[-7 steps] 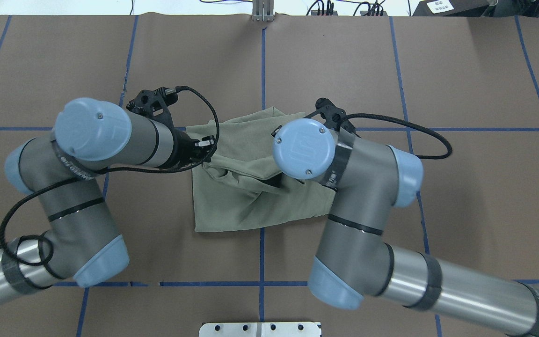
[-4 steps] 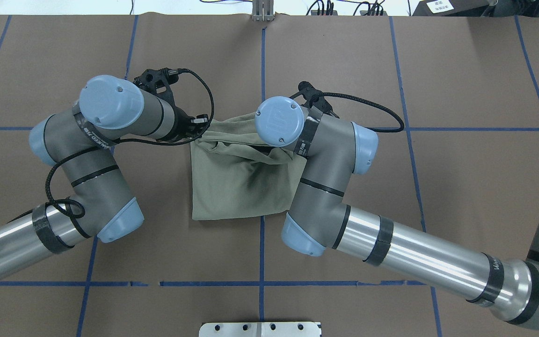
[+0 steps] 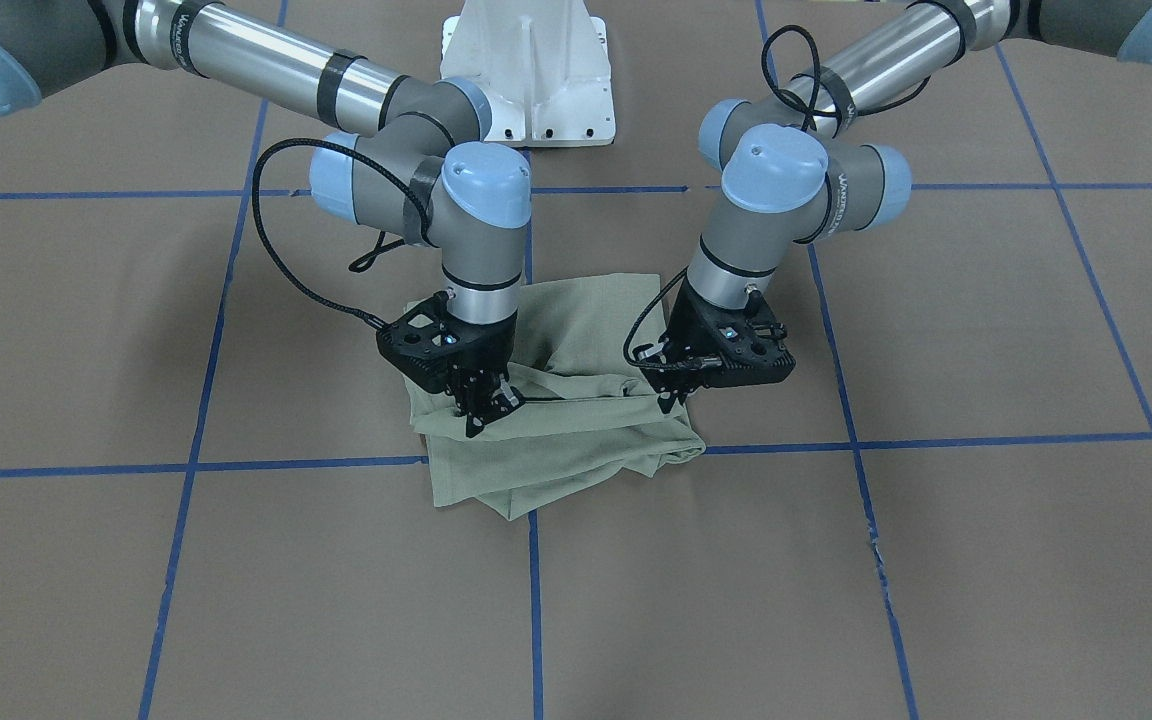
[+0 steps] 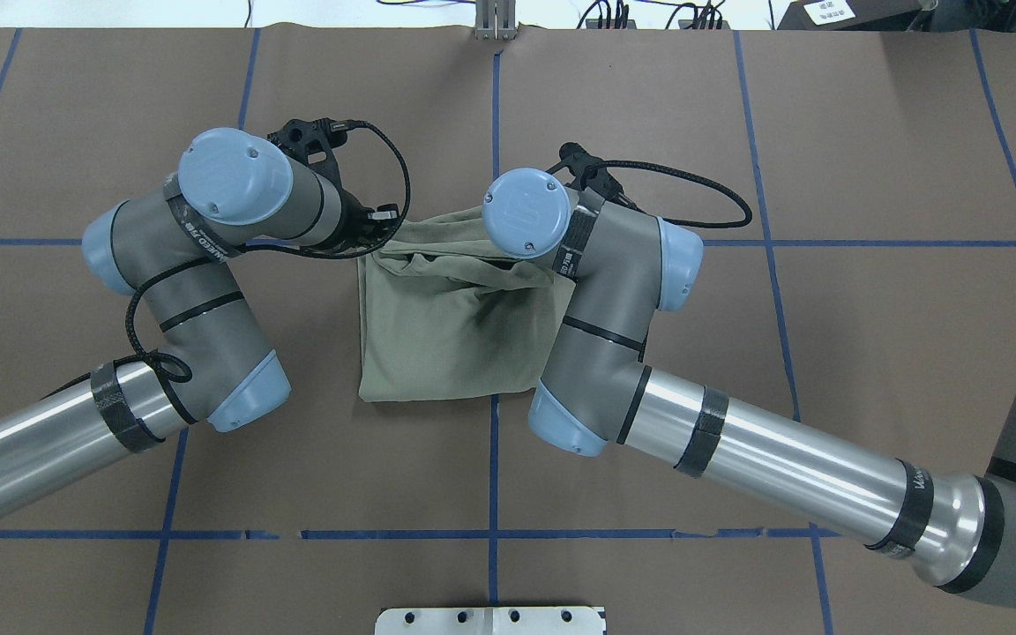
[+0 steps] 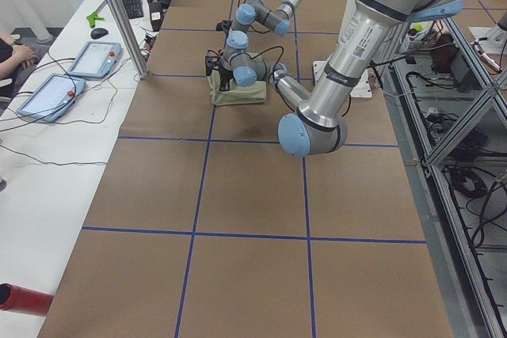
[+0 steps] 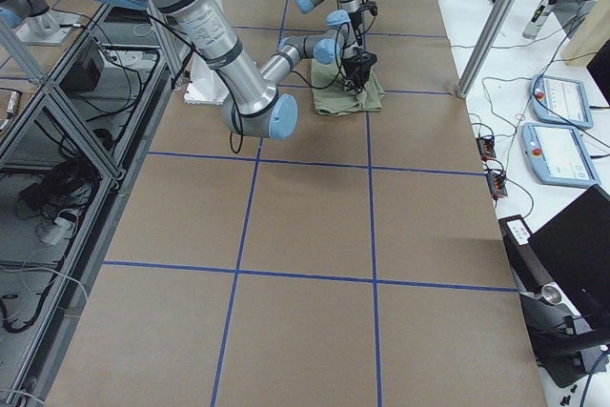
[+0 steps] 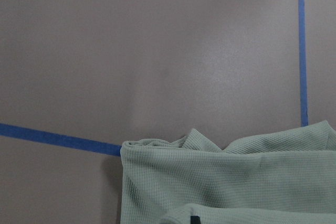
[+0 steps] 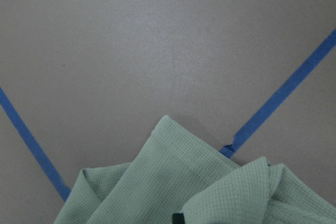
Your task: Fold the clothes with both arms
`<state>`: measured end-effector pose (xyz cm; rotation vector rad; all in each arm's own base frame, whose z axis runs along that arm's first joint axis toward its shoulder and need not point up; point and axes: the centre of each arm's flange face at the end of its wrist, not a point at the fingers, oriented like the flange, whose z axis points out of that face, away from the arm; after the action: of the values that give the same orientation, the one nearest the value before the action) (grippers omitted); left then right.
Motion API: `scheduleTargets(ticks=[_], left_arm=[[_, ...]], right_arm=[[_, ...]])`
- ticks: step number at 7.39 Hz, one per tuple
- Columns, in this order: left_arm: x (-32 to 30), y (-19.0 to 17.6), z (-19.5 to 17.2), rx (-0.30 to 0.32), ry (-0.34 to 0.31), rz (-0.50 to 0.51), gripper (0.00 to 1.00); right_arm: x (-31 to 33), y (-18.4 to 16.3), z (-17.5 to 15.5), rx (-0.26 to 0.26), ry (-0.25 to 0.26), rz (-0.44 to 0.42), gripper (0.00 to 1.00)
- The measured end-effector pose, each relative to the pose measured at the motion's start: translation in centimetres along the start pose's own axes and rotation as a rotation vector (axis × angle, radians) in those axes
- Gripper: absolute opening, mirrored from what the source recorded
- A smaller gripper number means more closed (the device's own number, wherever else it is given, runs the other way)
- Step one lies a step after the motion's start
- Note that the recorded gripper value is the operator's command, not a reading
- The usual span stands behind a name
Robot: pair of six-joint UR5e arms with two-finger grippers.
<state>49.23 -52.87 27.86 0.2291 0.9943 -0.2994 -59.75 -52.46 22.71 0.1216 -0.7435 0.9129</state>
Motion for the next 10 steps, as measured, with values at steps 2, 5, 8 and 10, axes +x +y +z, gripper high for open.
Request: scheduleTargets(ticks=[2,5,8,10], left_arm=[[-0.8,-2.4,-0.8,0.021,-0.005,0.047,1.00],[-4.1,-7.5,-3.3,-0.013,0.002,0.173,1.00],[-5.3,-8.5,-3.4,-0.025,-0.004,0.200,1.00],[-5.5,-8.5,-3.3,-0.025,-0.005,0.199,1.00]], right_arm=[[-0.9,-3.6,0.1,-0.028,0.020,-0.056,1.00],[-2.2,-6.3,-2.2,-0.141,0.016,-0.135,1.00],[0.6,1.2,-6.1,-0.239,0.019,-0.348,1.00],[4.3,7.3,-5.5,-0.227,0.060,-0.570,1.00]])
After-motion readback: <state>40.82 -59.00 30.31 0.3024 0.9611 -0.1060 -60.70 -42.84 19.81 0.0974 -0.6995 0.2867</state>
